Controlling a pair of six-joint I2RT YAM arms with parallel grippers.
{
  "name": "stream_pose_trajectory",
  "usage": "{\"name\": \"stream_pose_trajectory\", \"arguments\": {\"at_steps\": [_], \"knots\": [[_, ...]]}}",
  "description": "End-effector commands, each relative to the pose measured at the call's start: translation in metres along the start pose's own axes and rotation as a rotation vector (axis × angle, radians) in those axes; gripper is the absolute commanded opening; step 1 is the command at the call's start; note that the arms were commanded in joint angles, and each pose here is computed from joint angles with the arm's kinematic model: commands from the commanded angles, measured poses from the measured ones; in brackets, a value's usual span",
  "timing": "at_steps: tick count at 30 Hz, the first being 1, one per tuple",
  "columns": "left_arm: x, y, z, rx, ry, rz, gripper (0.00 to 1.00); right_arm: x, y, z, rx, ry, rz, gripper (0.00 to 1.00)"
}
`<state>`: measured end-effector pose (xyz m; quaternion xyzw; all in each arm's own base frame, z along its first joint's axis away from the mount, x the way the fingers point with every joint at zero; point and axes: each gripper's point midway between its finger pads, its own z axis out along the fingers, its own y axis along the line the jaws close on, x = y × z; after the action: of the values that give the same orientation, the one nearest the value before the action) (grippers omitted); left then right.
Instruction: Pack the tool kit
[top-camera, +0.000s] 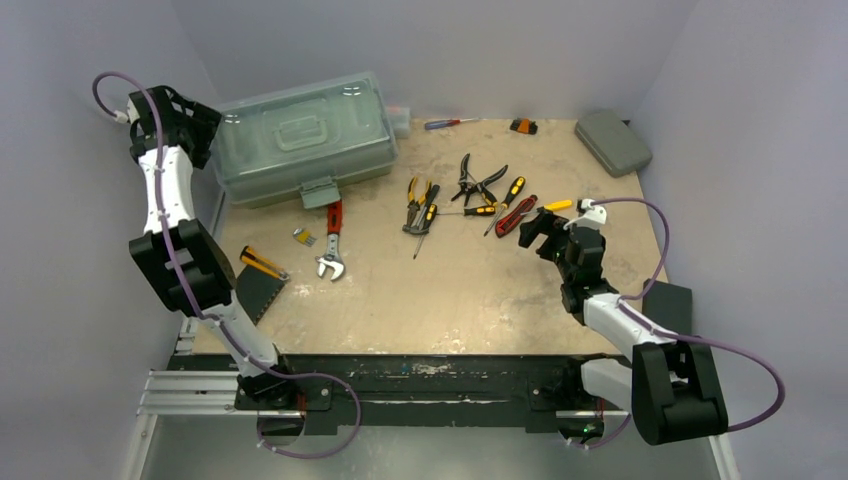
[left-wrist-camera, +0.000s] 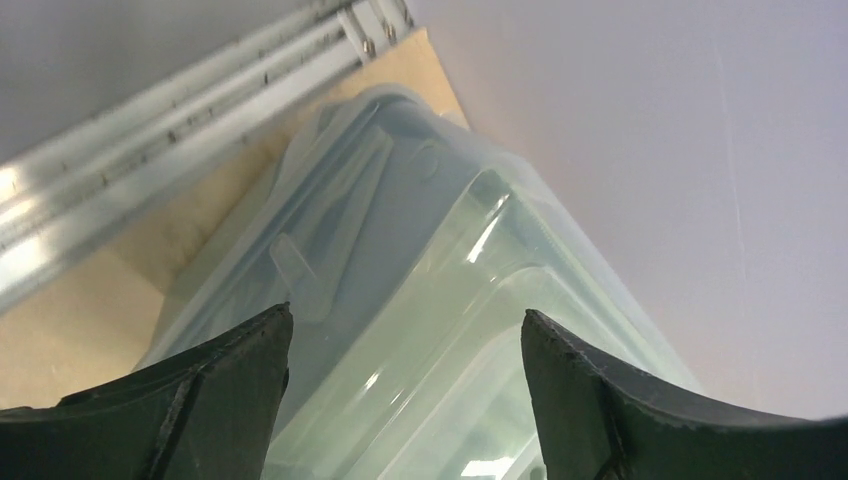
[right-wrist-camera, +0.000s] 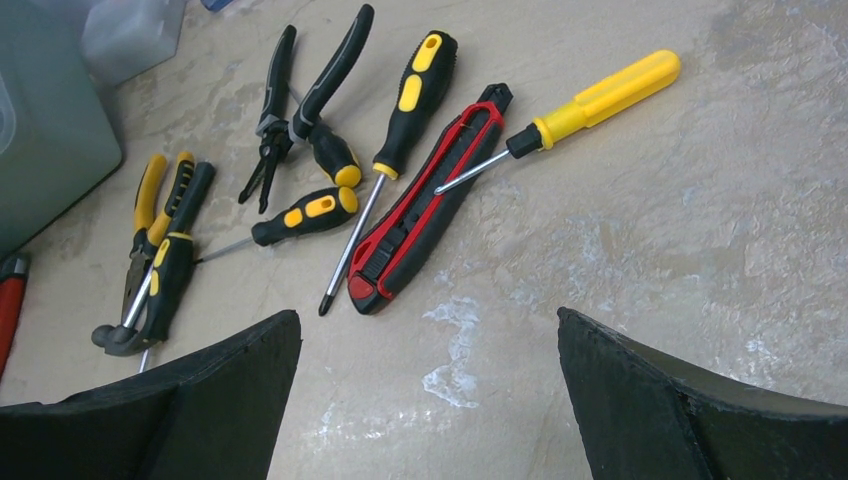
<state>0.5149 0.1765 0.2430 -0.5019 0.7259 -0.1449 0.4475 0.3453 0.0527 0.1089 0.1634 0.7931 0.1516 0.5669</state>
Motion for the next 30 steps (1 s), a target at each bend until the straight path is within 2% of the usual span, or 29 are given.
{"name": "stream_pose_trajectory", "arguments": {"at_steps": [1, 10, 18, 21, 27, 30], "knots": [[0.104, -0.009, -0.036, -0.011, 0.36, -0.118, 0.8, -0.012, 0.009, 0.004, -0.024, -0.026, 0.009, 0.99], [0.177, -0.034, -0.091, 0.114, 0.453, -0.142, 0.8, -0.011, 0.01, 0.004, -0.03, -0.019, 0.001, 0.99], [0.192, -0.04, -0.159, 0.243, 0.401, -0.112, 0.81, -0.01, 0.011, 0.006, -0.038, -0.015, -0.001, 0.99], [0.183, -0.042, -0.175, 0.275, 0.353, -0.081, 0.82, -0.011, 0.011, 0.006, -0.036, -0.015, -0.002, 0.99], [0.124, -0.048, -0.198, 0.234, 0.089, 0.118, 0.87, -0.01, 0.012, 0.006, -0.042, -0.012, -0.006, 0.99], [0.094, -0.07, -0.203, 0.282, -0.033, 0.206, 0.99, -0.011, 0.013, 0.005, -0.047, -0.012, -0.01, 0.99]]}}
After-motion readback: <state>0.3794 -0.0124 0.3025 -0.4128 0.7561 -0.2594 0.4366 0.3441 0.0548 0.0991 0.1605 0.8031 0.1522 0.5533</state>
